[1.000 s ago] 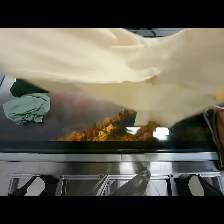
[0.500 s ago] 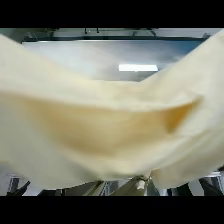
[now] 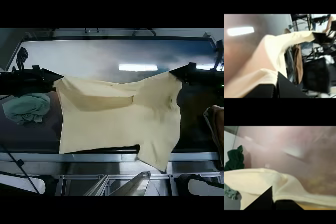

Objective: Fold the shirts.

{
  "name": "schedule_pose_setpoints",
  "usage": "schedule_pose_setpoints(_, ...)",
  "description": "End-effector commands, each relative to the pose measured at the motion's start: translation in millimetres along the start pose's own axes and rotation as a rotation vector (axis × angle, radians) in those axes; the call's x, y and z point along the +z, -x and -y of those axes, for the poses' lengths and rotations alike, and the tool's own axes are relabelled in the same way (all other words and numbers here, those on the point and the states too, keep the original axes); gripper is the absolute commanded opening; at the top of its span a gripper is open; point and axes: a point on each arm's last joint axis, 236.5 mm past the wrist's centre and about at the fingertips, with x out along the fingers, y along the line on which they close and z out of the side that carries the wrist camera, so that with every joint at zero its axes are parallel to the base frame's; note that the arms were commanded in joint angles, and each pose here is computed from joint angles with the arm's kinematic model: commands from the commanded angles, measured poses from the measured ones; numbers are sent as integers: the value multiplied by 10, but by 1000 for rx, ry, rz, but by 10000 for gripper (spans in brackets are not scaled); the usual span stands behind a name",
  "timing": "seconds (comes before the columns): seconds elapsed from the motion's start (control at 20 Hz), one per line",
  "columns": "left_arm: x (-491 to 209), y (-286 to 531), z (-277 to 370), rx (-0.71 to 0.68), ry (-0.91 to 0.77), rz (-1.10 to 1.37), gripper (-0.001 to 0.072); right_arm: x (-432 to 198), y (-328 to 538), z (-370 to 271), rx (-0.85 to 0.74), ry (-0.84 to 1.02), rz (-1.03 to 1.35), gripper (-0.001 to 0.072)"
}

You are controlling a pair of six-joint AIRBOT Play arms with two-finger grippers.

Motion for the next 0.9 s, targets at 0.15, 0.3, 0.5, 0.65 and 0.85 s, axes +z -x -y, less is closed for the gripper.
schedule_pose_setpoints(0.15,316,-126,-1255,-40,265,45,20,-71,-712,1084,52,-242,23,23)
schedule_pose_setpoints(0.3,549,21,-1410,27,256,76,19,194,-617,1250,31,-228,79,23)
schedule_pose_setpoints(0.5,536,53,-1600,197,229,-12,20,397,-411,1456,-13,-233,144,23)
schedule_pose_setpoints(0.65,456,-84,-1499,168,210,-92,19,254,-457,1441,-22,-200,84,23)
schedule_pose_setpoints(0.85,118,-50,-1739,300,243,-232,18,-122,-508,1565,-102,-143,-67,23)
